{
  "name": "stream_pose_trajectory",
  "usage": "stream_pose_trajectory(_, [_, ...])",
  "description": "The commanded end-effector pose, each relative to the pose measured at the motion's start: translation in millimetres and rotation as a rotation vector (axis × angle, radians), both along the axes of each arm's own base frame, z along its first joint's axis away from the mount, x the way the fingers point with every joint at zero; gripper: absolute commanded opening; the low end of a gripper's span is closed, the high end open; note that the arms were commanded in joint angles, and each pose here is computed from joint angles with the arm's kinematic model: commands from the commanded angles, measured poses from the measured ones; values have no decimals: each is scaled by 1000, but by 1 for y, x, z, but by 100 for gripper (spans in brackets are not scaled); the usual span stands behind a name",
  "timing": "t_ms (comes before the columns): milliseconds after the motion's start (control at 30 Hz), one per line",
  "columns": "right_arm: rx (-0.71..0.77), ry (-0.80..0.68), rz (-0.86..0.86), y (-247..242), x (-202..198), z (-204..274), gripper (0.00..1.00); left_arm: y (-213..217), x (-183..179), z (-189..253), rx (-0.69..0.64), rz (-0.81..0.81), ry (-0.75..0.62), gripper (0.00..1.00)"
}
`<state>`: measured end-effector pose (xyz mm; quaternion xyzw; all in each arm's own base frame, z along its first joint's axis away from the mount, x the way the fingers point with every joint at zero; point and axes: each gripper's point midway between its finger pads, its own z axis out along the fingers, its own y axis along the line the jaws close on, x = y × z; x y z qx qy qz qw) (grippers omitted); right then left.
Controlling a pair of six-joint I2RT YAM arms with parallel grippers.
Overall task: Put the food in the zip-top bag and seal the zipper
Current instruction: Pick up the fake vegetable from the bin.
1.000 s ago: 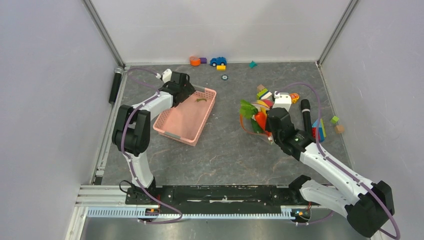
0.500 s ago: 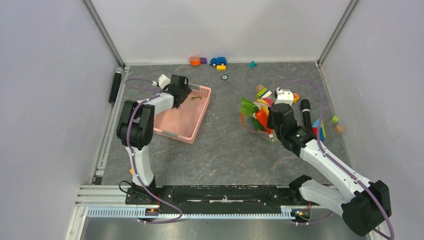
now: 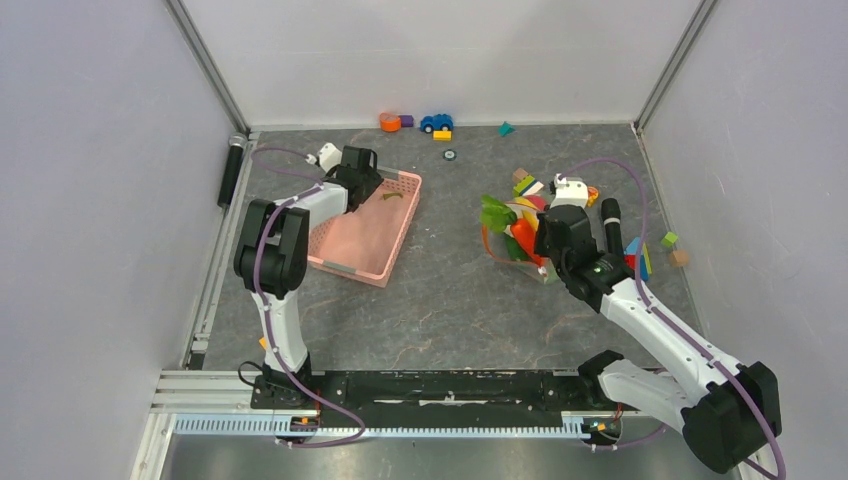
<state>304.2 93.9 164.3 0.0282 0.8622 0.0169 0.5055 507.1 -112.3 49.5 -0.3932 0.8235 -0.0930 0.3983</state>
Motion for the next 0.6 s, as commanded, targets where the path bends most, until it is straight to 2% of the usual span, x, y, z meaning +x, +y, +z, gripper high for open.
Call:
stream_pose_trajectory(0, [38,-80,-1,3,12,27,0,12,0,40,230,-108,-29,74])
stream_pose_trajectory(167, [53,-83,10,6,15,26,0,33,-10,46,375,-112,-23,76])
stream_pose_trajectory(367, [66,-86,14,7,15,27,0,28,18,58,412,-140,-92,76])
stream_pose_trajectory(567, [66,-106,-6,0,11,31,0,28,30,42,406,-139,-47,66])
